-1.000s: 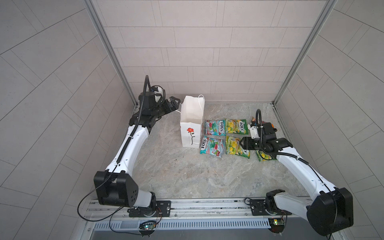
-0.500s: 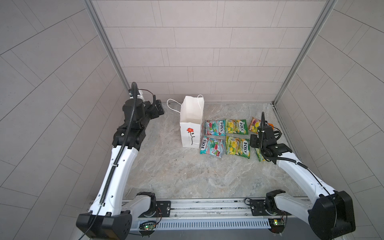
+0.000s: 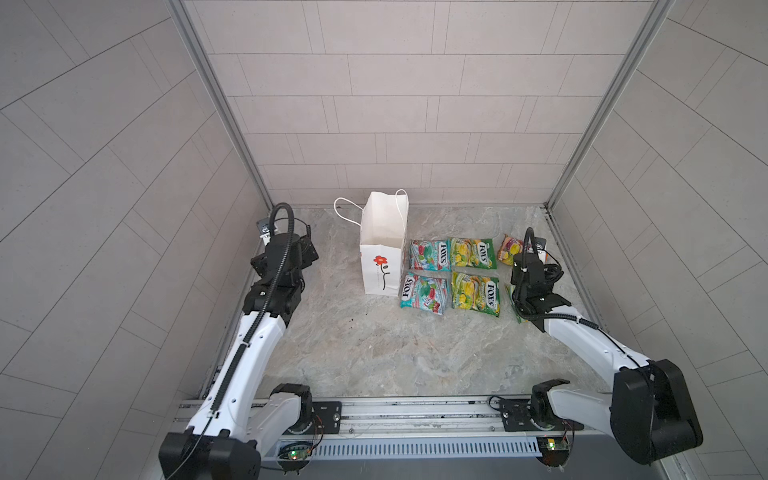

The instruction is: Take the snacks out of the paper bag

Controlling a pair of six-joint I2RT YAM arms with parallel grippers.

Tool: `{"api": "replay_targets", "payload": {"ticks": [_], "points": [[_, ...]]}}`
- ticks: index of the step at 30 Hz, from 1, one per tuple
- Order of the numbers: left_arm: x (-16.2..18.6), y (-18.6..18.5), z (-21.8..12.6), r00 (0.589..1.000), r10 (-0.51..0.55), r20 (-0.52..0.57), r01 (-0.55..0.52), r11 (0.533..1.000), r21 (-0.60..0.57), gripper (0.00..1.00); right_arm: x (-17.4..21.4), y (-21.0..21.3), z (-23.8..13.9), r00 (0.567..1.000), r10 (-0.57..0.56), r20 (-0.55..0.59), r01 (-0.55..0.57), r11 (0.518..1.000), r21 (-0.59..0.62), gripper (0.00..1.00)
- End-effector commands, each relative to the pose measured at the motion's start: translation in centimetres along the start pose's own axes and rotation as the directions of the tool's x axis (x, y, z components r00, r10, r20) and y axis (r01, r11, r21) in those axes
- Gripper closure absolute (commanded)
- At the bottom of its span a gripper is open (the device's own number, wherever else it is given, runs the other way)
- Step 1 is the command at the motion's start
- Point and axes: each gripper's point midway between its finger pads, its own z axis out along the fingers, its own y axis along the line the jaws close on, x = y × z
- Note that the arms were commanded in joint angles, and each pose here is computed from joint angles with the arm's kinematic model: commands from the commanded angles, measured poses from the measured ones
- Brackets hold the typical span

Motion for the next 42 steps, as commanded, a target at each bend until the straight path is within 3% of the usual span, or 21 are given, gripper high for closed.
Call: {"api": "replay_targets", "payload": {"ticks": [1,10,16,29,36,42], "points": [[0.5,0.9,0.5,0.997,-0.01,0.082,0.013,0.999,-0.029,0.0,-0.7,-1.7,0.2,0.997,-0.001,0.079,-0.007,0.995,0.104,0.33],[7.2,1.5,2.9,0.994,0.02,0.108,-0.02,1.0,-0.001,0.0,2.1,-2.0,0.7,0.995,-0.029,0.093,0.017,0.992,0.122,0.3],[9.9,1.6,4.6,0.991,0.097,0.094,-0.096,0.995,-0.016,0.0,3.1,-1.5,1.3,0.996,-0.024,0.088,0.014,0.993,0.117,0.28],[11.8,0.7,7.6,0.984,0.137,0.115,-0.141,0.99,0.024,0.0,3.4,0.7,2.2,0.993,-0.001,0.122,0.0,1.0,0.01,0.21],[12.6,-1.3,8.4,0.978,0.136,0.16,-0.164,0.971,0.174,0.0,3.7,0.9,2.9,0.985,0.074,0.153,-0.067,0.997,-0.047,0.2],[13.7,-2.2,9.0,0.982,0.135,0.132,-0.165,0.951,0.261,0.0,4.2,1.4,3.7,0.987,0.092,0.134,-0.079,0.992,-0.097,0.2]]}}
